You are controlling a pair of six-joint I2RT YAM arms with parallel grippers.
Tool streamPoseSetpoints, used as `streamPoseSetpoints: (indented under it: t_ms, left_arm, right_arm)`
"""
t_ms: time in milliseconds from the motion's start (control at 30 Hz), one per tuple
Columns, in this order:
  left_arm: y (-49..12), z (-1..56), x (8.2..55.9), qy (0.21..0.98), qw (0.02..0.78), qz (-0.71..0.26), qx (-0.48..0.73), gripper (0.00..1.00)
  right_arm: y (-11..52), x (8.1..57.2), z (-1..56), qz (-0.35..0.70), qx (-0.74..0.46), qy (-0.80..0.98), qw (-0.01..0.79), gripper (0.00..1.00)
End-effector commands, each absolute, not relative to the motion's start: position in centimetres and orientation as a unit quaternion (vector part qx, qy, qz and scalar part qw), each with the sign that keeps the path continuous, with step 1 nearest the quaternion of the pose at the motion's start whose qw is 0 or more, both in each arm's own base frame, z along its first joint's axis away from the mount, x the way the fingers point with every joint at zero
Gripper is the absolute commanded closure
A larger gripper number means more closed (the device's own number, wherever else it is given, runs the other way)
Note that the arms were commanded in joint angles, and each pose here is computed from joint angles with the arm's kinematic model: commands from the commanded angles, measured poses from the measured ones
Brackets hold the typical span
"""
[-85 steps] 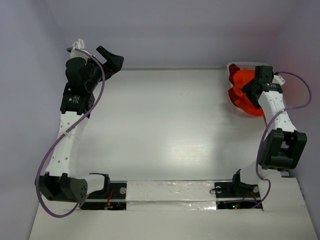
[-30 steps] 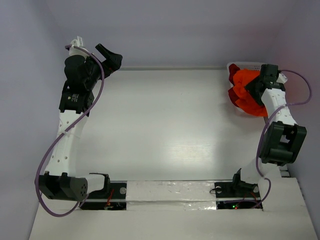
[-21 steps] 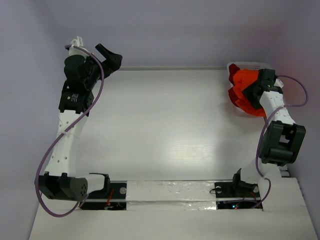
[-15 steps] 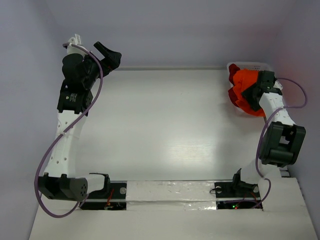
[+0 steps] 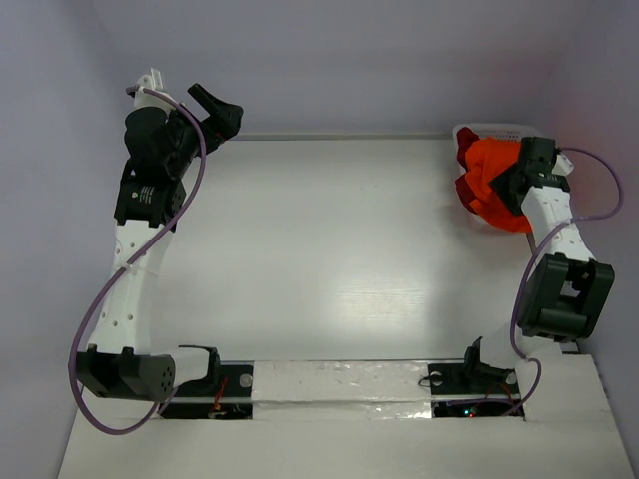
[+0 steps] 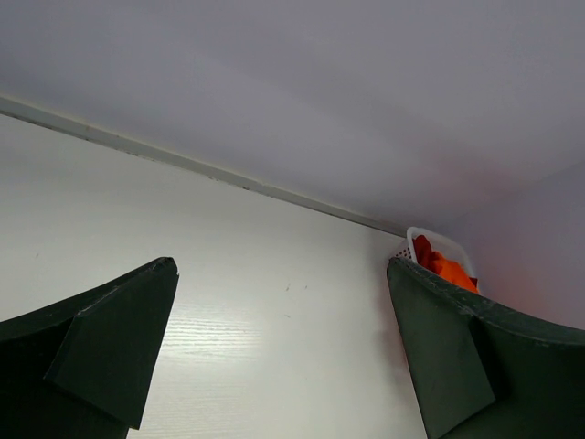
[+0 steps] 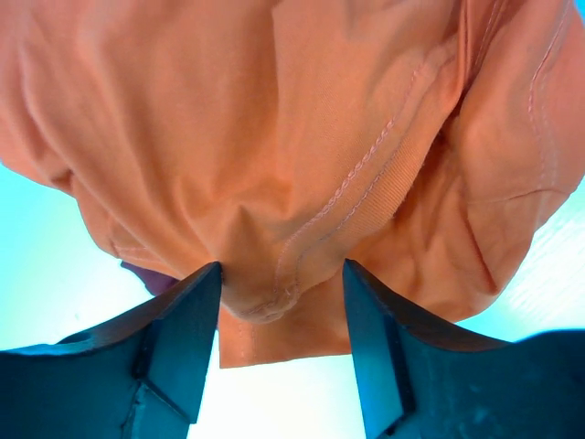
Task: Fold and stack the t-shirts
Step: Grab crumpled tshirt from bin with the right arm
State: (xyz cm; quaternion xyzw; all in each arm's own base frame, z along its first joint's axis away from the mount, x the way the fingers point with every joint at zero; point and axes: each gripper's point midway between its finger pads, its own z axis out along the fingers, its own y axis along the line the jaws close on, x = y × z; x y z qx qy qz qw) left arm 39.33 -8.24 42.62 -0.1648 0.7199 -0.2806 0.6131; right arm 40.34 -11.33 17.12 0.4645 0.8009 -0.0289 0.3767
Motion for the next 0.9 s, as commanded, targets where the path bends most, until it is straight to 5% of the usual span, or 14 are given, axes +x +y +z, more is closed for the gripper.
streamPoseSetpoints:
  t_ms: [0,867]
  left_arm:
    - [-8.3,45.0,38.7,0.699,0.638,-0.285,-0.15,0.01]
    - [-8.0,45.7,38.2,0.7,0.642,-0.276,-0.148,0.01]
  right_arm:
    - [-12.4,40.8,20.7,-0.039,0.455,0.784,0.422,0.4]
    - [-12.4,42.0,16.3,-0.041,0.461,0.8,0.382,0.42]
